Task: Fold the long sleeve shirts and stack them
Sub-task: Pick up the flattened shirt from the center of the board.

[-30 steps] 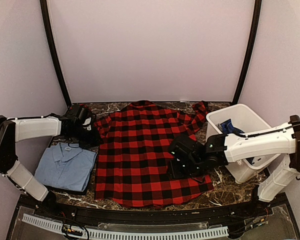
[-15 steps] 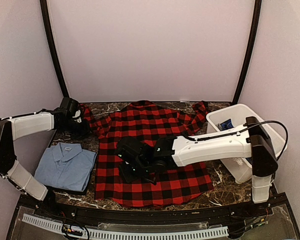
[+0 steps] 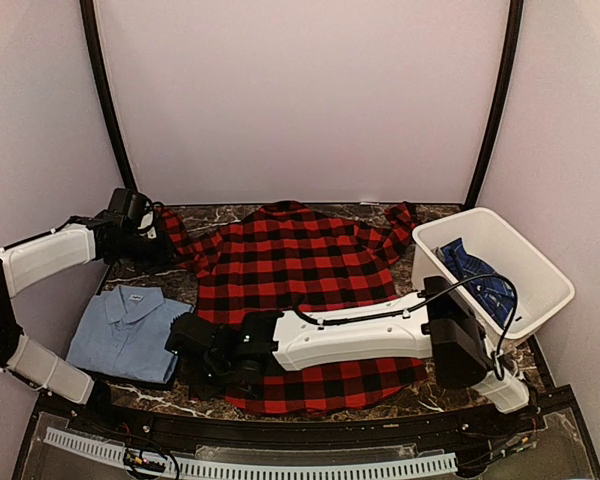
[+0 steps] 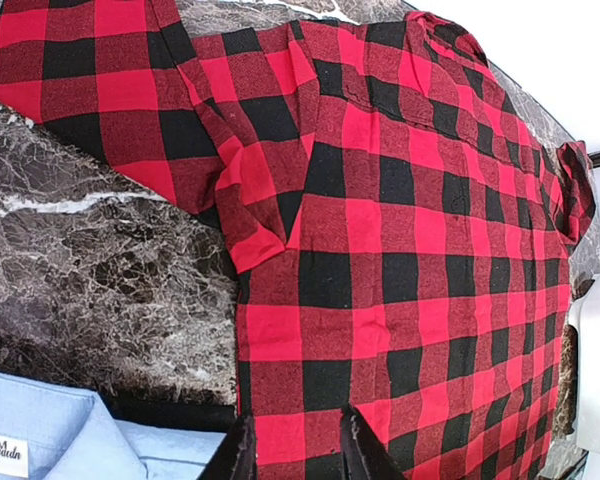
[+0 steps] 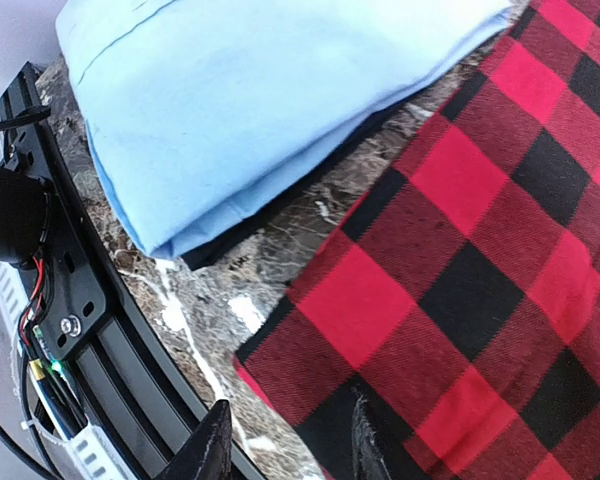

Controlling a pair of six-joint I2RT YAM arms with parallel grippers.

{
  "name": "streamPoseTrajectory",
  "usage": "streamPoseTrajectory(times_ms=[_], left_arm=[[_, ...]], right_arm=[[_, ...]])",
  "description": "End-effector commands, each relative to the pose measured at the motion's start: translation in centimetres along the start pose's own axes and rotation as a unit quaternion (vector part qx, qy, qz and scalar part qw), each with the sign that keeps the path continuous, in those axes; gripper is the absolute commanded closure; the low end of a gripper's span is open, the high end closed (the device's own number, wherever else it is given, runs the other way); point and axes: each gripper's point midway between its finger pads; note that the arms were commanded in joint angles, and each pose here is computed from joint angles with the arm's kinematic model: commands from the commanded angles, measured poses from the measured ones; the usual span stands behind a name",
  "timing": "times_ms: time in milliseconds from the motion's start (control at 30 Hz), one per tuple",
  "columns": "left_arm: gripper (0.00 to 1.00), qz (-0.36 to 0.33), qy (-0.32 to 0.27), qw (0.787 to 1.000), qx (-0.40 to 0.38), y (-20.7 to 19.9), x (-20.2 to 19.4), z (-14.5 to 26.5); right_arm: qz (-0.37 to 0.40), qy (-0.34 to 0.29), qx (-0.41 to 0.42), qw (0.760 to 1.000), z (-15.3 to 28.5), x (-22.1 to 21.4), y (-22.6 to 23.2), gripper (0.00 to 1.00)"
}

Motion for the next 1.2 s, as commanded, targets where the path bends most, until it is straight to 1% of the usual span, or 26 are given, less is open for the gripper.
streamPoseTrajectory(times_ms=[0, 233, 400, 533, 700, 933, 1167], left_arm=[[0.72, -0.011, -0.003, 1.0, -0.007, -0.5, 0.3, 1.5], [0.72, -0.015, 0.008, 1.0, 0.001, -0.3, -0.1, 1.9], [0.72, -0.021, 0.012, 1.0, 0.008, -0.1, -0.3, 2.3], [0.72, -0.031, 0.014, 0.999, 0.01, -0.1, -0.3, 2.7], [0.72, -0.037, 0.021, 0.999, 0.013, -0.1, -0.4, 2.8], [0.72, -0.047, 0.02, 0.999, 0.018, 0.0, -0.2, 2.8], [0.72, -0.043, 0.016, 0.999, 0.016, 0.2, -0.3, 3.0]], right_arm=[[0.009, 0.001, 0.016, 1.0, -1.0, 0.2, 2.2, 0.62], [-0.011, -0.009, 0.003, 1.0, -2.7, 0.8, 3.2, 0.62], [-0.028, -0.004, -0.021, 0.999, -4.4, -0.3, 2.6, 0.63], [-0.03, -0.012, -0.034, 0.999, -5.5, -0.6, 2.6, 0.63], [-0.034, -0.003, -0.056, 0.998, -6.8, -1.9, 2.4, 0.62], [-0.028, 0.016, -0.089, 0.996, -7.3, -4.0, 2.3, 0.62], [0.002, 0.048, -0.129, 0.991, -6.6, -5.5, 1.3, 0.7]])
Point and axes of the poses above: each gripper's point midway between its finger pads, its own z axis back along the fingers, its own y axis along the line the jaws close on, x = y × z, and after that the axes turned 11 degrees about z, right-handed
